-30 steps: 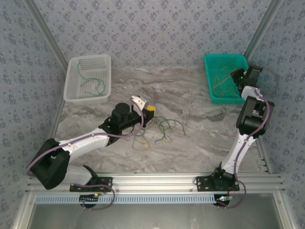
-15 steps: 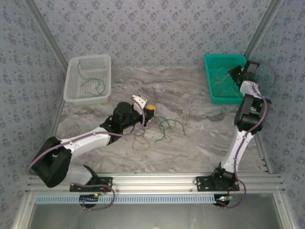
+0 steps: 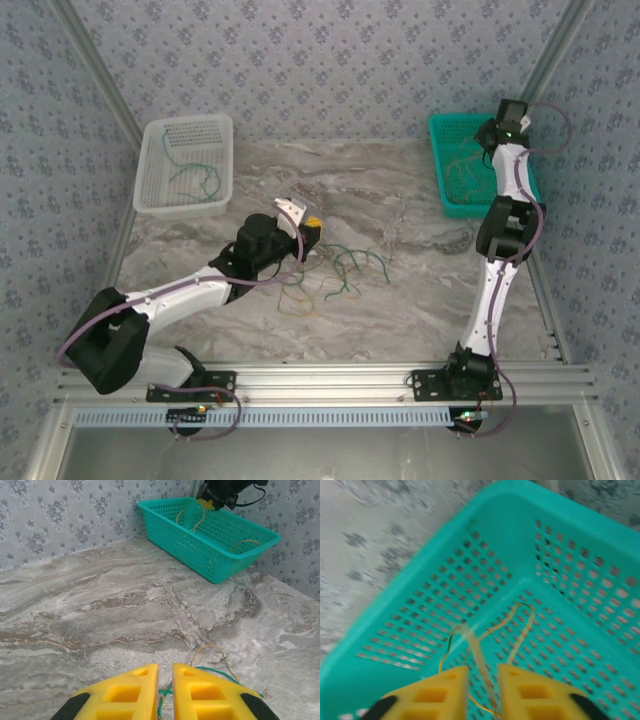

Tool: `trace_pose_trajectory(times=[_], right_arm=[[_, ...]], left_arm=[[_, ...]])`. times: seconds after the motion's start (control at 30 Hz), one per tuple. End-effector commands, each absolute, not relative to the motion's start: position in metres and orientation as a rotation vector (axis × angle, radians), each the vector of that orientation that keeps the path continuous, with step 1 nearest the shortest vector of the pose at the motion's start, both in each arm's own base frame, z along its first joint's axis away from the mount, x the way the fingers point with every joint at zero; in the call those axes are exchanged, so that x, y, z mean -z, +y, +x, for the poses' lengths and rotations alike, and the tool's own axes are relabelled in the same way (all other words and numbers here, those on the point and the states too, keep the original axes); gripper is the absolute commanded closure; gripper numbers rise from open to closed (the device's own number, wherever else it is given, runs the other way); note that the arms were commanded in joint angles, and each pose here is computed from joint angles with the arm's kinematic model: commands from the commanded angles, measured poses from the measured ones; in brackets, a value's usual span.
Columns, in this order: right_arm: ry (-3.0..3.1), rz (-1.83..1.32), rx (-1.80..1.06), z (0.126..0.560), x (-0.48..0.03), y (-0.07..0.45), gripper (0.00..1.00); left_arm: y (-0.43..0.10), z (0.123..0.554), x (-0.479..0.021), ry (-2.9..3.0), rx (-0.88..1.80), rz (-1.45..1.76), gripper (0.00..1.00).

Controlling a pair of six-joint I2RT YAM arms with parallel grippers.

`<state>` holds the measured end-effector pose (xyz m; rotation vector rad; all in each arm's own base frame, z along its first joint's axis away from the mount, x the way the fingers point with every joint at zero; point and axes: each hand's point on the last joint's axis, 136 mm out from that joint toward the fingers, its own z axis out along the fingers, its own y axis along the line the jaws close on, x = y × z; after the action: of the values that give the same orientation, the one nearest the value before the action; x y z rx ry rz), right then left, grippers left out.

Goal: Untangle the cables

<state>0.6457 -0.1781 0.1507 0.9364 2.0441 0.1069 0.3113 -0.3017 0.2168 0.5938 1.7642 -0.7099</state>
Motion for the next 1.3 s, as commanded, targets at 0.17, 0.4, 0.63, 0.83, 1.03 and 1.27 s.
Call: trace_pose_trajectory(times=[0.17, 0.4, 0.63, 0.83, 1.03, 1.27], right_arm=[[2.077, 0.879, 0.117, 0.602, -0.190, -0.175, 0.47], [2.055, 0.792, 0.097, 0.582, -0.244, -0.146, 0.36], [2.107, 0.602, -0.121, 0.550, -0.266, -0.067, 0.35], [2.187, 0.248, -0.335, 0.483, -0.259, 0.052, 0.35], [2.169, -0.219, -0.570, 0.403, -0.233, 0.162, 0.35], [2.110, -0.829, -0.521, 0.307, -0.175, 0.245, 0.39]], left_arm=[[-0.297, 0.314, -0.227, 1.736, 0.671, 0.576, 0.72], [-0.292, 0.322, -0.228, 1.751, 0.639, 0.534, 0.61], [-0.273, 0.334, -0.226, 1.801, 0.631, 0.413, 0.55], [-0.213, 0.356, -0.213, 1.898, 0.609, 0.102, 0.48], [-0.186, 0.348, -0.196, 2.030, 0.454, 0.115, 0.43], [-0.191, 0.320, -0.160, 2.234, 0.458, 0.226, 0.42]])
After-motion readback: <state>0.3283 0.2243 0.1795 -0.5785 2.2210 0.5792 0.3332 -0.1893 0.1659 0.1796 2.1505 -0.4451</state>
